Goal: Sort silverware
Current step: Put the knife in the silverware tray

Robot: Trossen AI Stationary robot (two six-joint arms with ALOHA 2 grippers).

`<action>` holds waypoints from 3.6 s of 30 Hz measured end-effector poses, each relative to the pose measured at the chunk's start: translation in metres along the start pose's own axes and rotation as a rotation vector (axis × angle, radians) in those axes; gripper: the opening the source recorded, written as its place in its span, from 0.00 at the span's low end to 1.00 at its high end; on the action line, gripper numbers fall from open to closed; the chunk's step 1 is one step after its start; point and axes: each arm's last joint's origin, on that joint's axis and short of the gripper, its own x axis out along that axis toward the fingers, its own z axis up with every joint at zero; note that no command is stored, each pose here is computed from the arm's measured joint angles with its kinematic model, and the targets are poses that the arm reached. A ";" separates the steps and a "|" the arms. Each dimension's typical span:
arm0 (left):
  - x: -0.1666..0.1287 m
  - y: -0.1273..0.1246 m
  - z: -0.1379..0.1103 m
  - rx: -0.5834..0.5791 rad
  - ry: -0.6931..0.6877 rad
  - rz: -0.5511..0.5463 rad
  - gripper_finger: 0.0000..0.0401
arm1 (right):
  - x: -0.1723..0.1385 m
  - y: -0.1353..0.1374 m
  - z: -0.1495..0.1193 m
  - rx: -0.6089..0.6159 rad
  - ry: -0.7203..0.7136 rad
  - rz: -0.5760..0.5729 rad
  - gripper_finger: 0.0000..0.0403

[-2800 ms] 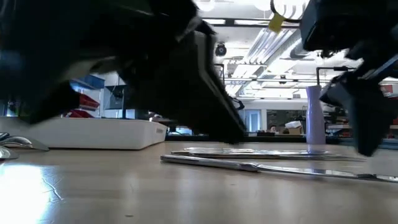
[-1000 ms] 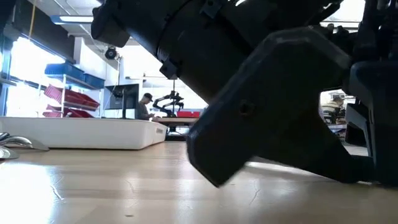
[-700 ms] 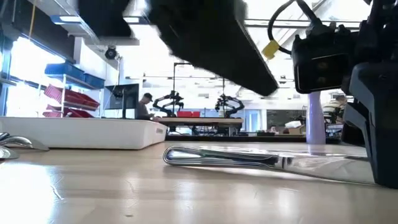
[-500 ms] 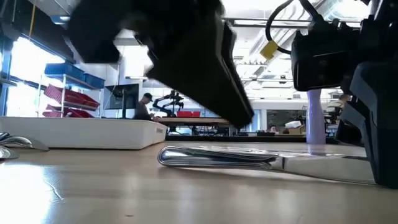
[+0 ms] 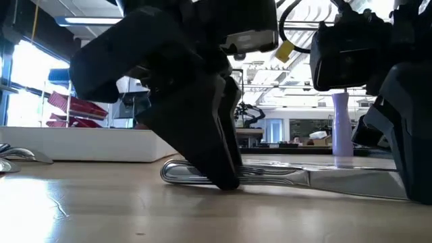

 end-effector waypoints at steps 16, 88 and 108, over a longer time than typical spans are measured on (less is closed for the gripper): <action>0.002 -0.010 -0.005 -0.055 0.028 0.025 0.02 | -0.001 0.002 0.002 -0.112 -0.023 -0.012 0.04; -0.089 0.183 -0.197 -1.583 -0.186 0.753 0.20 | -0.106 0.095 -0.054 -0.253 -0.666 -0.826 0.52; -0.179 0.093 -0.118 -0.958 -0.550 0.469 0.31 | -0.070 0.047 -0.036 -0.420 -0.119 -0.800 0.52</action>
